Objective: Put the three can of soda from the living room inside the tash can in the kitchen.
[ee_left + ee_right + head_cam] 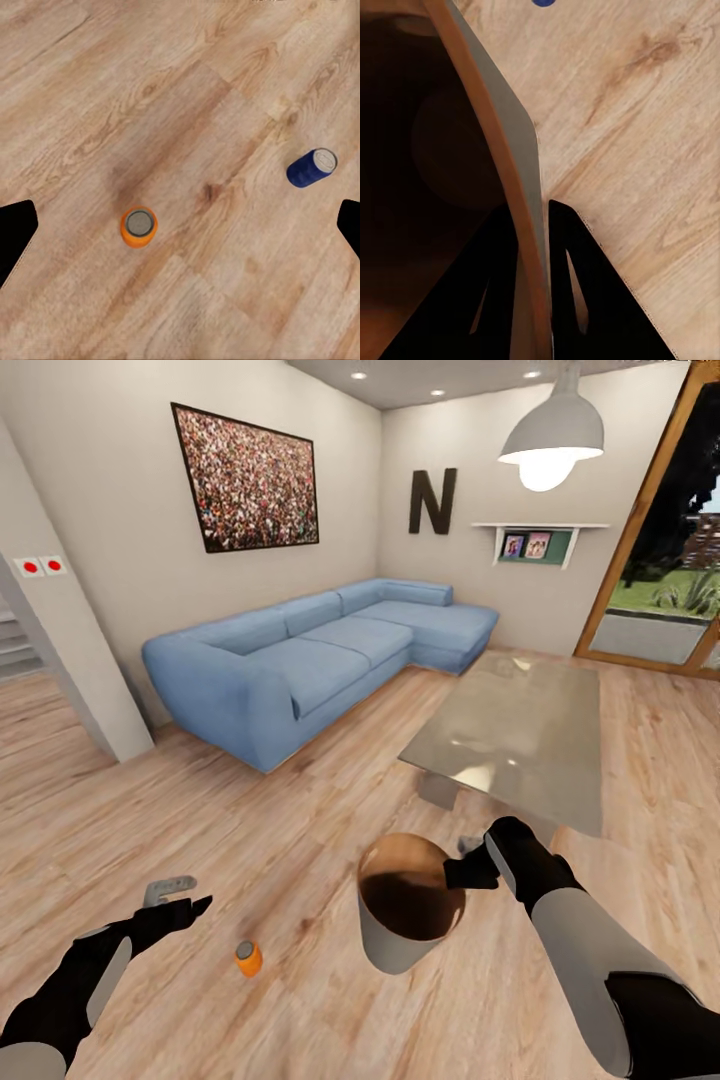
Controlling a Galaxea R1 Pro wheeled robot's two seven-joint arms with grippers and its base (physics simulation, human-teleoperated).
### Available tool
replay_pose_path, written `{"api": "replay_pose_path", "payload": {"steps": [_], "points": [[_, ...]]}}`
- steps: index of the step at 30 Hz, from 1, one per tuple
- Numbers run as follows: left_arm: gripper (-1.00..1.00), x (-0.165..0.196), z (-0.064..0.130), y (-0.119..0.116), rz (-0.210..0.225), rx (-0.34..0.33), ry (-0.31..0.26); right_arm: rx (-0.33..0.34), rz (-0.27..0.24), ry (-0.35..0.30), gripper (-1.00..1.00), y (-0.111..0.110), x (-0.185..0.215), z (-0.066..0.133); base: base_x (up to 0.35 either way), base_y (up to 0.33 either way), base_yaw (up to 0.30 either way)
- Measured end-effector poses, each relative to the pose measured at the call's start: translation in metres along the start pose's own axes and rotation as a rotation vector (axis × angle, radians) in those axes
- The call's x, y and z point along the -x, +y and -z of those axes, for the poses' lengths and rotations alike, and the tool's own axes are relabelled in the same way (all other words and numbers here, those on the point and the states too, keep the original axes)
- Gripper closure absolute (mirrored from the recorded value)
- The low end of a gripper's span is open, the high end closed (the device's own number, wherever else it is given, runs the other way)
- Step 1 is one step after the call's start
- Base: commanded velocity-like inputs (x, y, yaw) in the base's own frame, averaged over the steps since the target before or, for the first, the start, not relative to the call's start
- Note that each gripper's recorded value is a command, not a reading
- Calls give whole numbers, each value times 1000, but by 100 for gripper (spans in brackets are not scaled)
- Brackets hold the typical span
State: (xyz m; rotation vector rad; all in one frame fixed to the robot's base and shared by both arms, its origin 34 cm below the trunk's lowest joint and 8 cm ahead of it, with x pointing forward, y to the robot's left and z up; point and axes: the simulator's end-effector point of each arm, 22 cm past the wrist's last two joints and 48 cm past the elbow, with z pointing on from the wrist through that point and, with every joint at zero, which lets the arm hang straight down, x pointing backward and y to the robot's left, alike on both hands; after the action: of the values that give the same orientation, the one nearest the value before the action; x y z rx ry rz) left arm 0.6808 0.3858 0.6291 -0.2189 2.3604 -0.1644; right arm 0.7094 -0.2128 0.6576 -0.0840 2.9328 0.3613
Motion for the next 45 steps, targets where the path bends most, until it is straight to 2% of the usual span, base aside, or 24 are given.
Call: {"api": "replay_pose_path", "payload": {"steps": [3,8,10,15,18,23,30,34,41,43,45], "points": [[-100,1,0,-1,1,-2,-5,21,-12,0,100,5,0,0,0,68,-19],[-100,2,1,-2,1,-3,-8,-3,-2,1,100,-2,-1,0,0,16,-5],[-100,3,1,-2,1,-3,-8,-2,-16,0,100,-9,-1,2,0,1,0],[-100,1,0,-1,2,-2,-5,-60,-17,1,100,-39,-3,7,0,81,-20],[-100,1,0,-1,1,-1,-3,-46,-45,-4,100,-47,-3,11,0,220,-139],[-100,1,0,0,0,0,-2,-79,-46,-3,100,-64,-5,15,0,281,-210],[-100,3,1,-1,1,-2,-5,-76,-62,-6,100,-70,-6,18,0,307,-241],[-100,4,2,-1,0,-2,-9,-109,-67,5,100,-89,-13,20,0,313,-248],[-100,6,3,-1,0,-2,-13,-164,-115,52,100,-140,-54,19,0,310,-250],[-100,7,3,-1,0,-2,-14,-184,-110,56,100,-148,-59,19,0,308,-250],[-100,7,4,-2,0,-3,-15,-176,-121,58,100,-152,-71,14,0,309,-250]]}}
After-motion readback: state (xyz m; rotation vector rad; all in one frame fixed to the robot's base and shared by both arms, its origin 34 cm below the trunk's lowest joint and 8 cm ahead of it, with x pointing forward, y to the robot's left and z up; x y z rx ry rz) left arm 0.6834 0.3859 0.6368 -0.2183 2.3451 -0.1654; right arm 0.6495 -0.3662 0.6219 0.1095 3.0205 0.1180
